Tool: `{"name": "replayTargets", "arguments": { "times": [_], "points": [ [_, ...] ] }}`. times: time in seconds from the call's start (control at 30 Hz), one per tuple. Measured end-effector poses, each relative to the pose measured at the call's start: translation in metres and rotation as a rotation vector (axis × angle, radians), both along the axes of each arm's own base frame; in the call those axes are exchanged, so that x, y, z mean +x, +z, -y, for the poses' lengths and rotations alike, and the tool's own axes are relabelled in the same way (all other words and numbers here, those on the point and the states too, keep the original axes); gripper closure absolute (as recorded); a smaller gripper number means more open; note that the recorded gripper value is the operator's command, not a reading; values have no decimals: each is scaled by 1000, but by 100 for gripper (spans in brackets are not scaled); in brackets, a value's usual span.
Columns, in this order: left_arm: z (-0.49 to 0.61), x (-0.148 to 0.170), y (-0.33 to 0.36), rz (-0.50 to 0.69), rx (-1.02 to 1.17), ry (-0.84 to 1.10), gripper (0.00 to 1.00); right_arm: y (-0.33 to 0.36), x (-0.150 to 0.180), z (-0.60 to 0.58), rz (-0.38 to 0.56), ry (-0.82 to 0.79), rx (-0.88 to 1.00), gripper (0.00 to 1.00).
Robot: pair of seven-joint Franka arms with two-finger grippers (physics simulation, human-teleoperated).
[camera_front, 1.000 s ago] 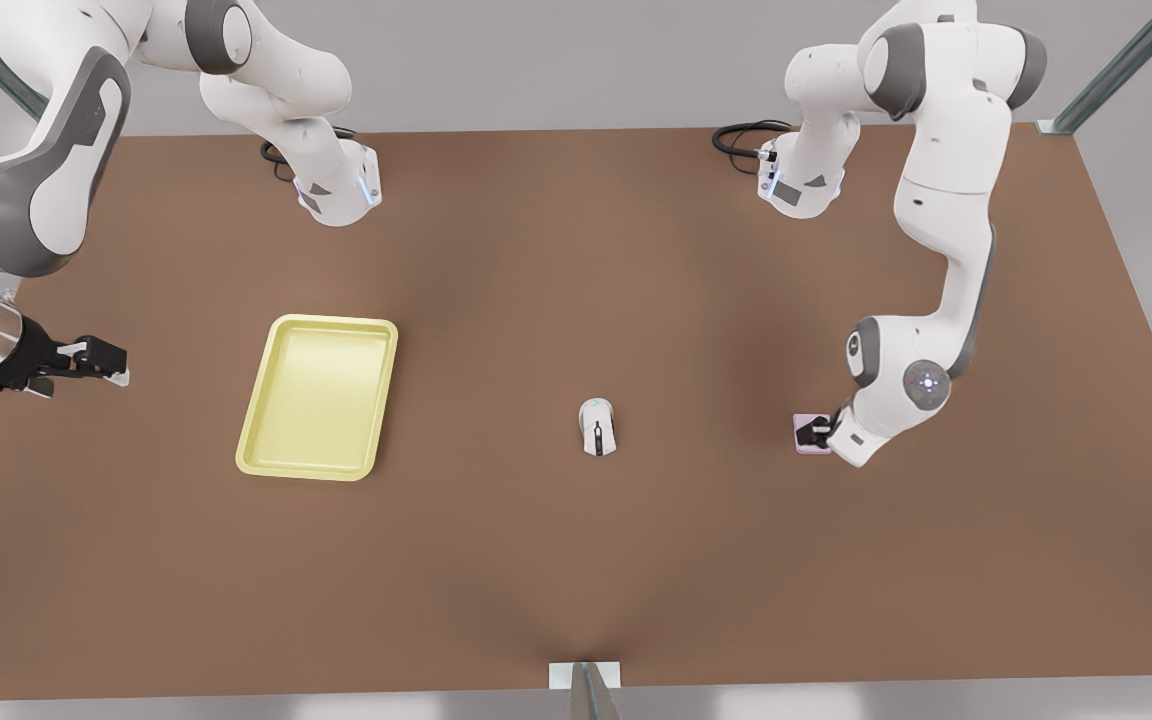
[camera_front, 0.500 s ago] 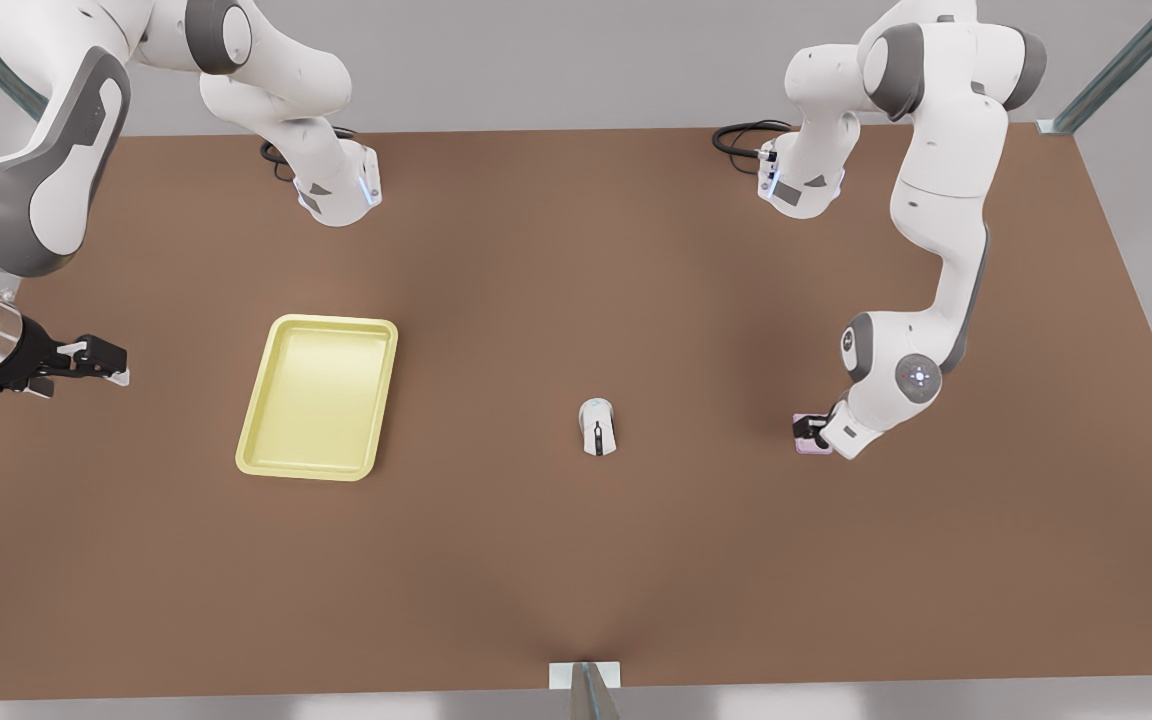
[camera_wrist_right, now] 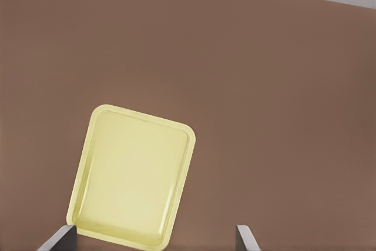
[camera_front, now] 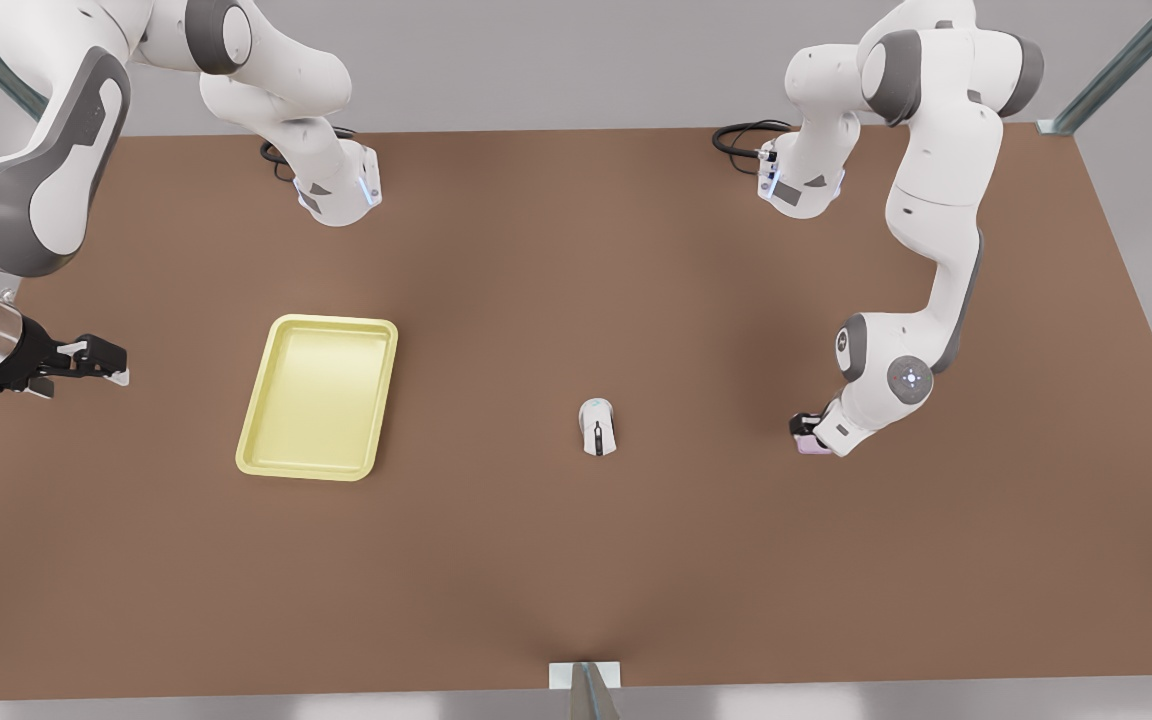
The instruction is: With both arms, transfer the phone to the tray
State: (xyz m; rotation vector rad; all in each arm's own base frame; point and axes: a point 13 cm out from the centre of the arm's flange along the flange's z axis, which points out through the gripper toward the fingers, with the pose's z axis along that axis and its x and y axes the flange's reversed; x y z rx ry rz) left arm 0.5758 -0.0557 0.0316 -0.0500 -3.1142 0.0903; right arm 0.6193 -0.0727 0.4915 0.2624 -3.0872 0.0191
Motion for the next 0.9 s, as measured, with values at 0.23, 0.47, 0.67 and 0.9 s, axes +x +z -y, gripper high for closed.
{"name": "replayTargets", "arguments": {
  "times": [0.23,0.47,0.67,0.9],
  "points": [
    [0,-1,0,-3,0,-6,15,0,0,0,0,1,0,0],
    [1,-2,-3,-7,1,-10,19,0,0,0,0,2,0,0],
    [1,3,3,3,0,-11,19,-1,2,0,5,3,-1,0],
    [40,41,50,67,-12,-56,19,-4,11,1,27,3,-5,0]
  ]
}}
